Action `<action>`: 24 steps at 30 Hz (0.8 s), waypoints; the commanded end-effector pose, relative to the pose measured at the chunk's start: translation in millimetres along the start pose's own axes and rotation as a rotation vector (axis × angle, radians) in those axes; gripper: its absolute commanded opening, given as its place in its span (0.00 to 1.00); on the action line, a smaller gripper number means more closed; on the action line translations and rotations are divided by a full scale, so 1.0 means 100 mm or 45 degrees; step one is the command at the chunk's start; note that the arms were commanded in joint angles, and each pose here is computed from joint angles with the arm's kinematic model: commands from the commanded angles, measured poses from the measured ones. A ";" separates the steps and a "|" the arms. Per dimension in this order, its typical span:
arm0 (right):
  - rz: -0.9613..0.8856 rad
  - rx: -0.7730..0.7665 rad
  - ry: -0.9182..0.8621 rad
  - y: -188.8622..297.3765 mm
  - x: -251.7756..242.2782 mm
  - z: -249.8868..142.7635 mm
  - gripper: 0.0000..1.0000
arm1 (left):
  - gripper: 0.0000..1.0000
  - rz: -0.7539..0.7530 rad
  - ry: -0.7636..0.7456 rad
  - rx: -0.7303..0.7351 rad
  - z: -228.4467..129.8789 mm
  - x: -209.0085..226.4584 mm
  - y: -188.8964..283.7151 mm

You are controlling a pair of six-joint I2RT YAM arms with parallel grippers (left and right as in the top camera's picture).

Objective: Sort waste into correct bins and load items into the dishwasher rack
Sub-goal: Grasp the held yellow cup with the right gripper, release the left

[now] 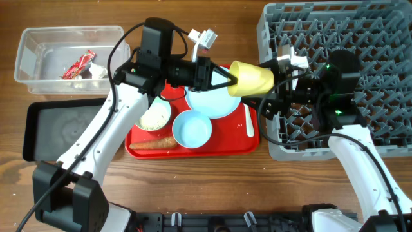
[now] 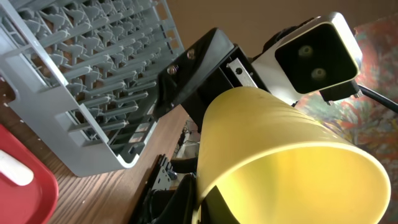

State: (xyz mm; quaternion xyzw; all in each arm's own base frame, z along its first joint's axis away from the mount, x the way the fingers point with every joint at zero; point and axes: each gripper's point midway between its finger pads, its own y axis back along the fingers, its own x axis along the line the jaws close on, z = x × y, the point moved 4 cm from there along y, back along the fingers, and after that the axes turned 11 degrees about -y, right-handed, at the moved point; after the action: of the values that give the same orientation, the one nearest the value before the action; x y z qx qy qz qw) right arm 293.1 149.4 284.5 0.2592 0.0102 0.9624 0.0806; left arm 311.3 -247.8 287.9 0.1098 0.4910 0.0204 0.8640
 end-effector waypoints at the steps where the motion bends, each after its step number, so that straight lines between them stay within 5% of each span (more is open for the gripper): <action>1: 0.004 -0.012 0.058 -0.01 0.00 0.07 0.94 | 0.04 -0.035 -0.032 0.013 0.01 -0.06 -0.02; 6: 0.007 -0.025 0.112 -0.01 0.02 0.12 0.94 | 0.04 -0.034 -0.031 0.013 0.01 -0.06 -0.02; 8: 0.007 -0.025 0.116 -0.01 0.02 0.12 0.88 | 0.04 -0.034 -0.031 0.013 0.01 -0.06 -0.02; 10: 0.008 -0.025 0.116 -0.01 0.02 0.12 0.71 | 0.04 -0.034 -0.031 0.013 0.01 -0.06 -0.02; 17: 0.008 -0.025 0.115 -0.01 0.02 0.12 0.61 | 0.07 -0.003 -0.030 -0.001 0.03 -0.03 -0.02; 19: 0.007 -0.025 0.116 -0.01 0.02 0.12 0.62 | 0.06 0.006 -0.027 -0.004 0.03 -0.02 -0.01; 21: 0.007 -0.026 0.117 -0.01 0.02 0.12 0.84 | 0.04 0.007 -0.027 -0.004 0.03 -0.02 -0.01; 24: -0.017 -0.049 0.162 0.04 -0.01 0.18 0.86 | 0.04 0.008 -0.022 -0.003 0.03 -0.02 -0.01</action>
State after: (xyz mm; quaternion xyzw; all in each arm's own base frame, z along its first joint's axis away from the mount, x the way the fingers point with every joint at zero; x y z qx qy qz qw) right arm 294.5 149.6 294.3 0.2135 0.0032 0.9739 0.0767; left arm 313.2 -247.5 286.9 0.1101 0.4914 0.0271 0.8635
